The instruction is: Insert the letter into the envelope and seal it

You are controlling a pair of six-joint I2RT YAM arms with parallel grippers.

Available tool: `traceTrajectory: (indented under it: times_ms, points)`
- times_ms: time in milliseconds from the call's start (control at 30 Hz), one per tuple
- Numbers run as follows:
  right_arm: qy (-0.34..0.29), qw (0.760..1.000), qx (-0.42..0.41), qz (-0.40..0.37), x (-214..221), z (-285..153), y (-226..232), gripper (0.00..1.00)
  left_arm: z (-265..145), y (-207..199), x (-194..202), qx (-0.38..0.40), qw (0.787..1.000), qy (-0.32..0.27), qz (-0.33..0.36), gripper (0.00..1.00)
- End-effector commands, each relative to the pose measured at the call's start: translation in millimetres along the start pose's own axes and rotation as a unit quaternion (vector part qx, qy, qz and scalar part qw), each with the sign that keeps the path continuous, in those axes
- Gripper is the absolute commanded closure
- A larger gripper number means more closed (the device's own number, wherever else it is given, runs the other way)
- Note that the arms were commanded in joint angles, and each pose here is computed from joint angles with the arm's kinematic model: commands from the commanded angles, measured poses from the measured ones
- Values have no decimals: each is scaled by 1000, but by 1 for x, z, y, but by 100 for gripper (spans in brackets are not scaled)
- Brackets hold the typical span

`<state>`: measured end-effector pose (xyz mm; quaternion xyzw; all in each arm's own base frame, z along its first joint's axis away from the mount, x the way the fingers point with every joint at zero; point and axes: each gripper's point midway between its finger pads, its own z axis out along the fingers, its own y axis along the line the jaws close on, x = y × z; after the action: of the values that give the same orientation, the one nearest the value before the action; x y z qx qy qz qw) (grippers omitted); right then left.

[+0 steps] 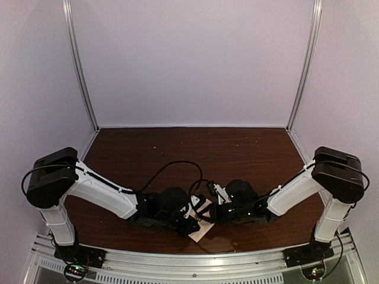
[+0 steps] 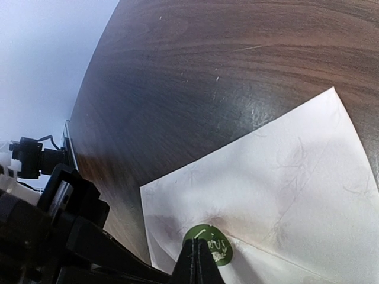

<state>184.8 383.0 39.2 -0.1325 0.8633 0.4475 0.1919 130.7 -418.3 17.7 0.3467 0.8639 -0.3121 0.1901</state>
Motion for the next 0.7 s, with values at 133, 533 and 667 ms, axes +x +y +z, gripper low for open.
traceTrajectory:
  times_ms: [133, 533, 667]
  points:
    - [-4, 1000, 9, 21, 1, 12, -8, 100, 4, 12, 25, -14, 999, 39, -9, 100]
    - [22, 993, 92, 69, 27, 12, -55, 100, -5, 9, 5, -21, 1000, 7, -15, 100]
    - [24, 992, 95, 78, 31, 11, -58, 100, -26, 4, -22, -30, 999, -38, -24, 100]
